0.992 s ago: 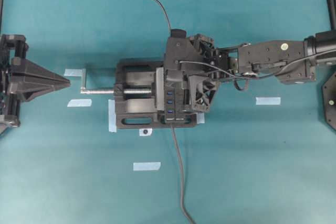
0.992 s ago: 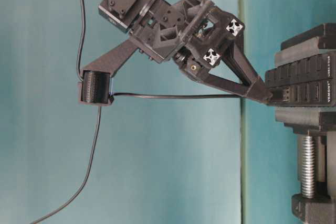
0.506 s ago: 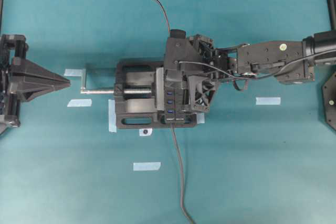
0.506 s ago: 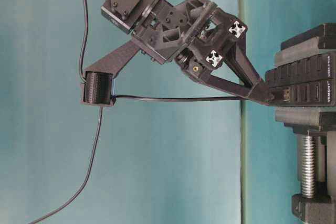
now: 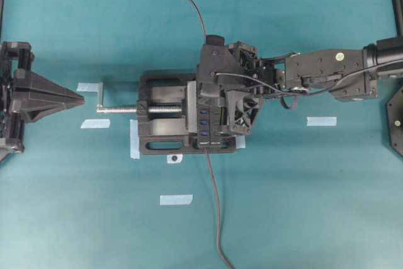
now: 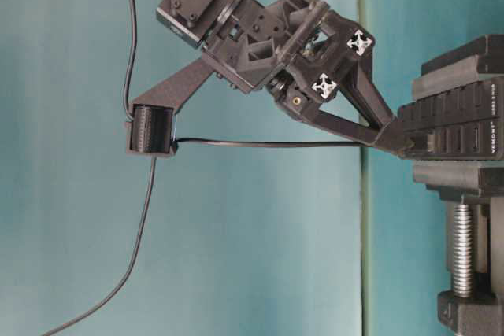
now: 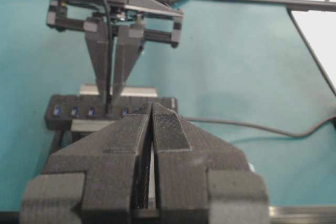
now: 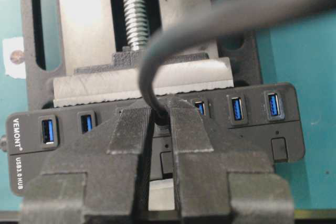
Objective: Insert the USB into the center port of the fixed hub
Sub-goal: 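Lower and push the plug down into the hub's center port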
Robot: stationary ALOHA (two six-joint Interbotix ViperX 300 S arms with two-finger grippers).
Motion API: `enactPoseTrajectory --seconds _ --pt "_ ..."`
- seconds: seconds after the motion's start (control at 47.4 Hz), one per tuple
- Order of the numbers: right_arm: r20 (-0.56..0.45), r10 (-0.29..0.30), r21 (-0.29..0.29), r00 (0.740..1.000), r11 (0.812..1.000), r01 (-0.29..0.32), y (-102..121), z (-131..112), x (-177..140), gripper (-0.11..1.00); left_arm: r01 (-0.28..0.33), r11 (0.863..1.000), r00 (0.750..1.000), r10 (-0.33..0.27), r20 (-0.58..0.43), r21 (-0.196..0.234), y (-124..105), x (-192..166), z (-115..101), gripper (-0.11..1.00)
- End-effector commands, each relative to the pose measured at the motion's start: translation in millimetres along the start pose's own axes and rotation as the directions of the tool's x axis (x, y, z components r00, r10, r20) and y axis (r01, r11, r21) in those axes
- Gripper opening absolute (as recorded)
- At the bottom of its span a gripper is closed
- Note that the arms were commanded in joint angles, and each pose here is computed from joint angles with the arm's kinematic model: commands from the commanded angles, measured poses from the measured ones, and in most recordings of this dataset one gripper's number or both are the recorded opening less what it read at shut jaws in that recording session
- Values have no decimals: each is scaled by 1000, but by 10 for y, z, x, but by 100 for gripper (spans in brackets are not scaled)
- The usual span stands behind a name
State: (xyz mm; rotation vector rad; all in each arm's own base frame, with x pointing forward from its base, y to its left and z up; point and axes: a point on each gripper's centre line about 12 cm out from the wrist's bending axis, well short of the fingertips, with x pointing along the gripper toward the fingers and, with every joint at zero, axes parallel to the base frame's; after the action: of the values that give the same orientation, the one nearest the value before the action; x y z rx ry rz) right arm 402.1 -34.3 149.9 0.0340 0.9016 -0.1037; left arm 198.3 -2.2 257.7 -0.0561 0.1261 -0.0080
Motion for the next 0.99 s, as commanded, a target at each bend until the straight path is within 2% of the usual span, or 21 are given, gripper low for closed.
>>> enactPoseTrajectory --seconds 0.0,0.549,0.971 --pt "-21 1 8 1000 1000 -1 12 -46 23 7 3 1000 1000 -3 14 0 -7 13 59 1" --pt "-82 -1 3 997 1000 1 22 -156 111 7 1 1000 1000 -1 14 -3 -4 13 59 1" --pt "-89 -1 3 996 1000 2 22 -169 125 7 3 1000 1000 -3 14 -4 -7 13 59 1"
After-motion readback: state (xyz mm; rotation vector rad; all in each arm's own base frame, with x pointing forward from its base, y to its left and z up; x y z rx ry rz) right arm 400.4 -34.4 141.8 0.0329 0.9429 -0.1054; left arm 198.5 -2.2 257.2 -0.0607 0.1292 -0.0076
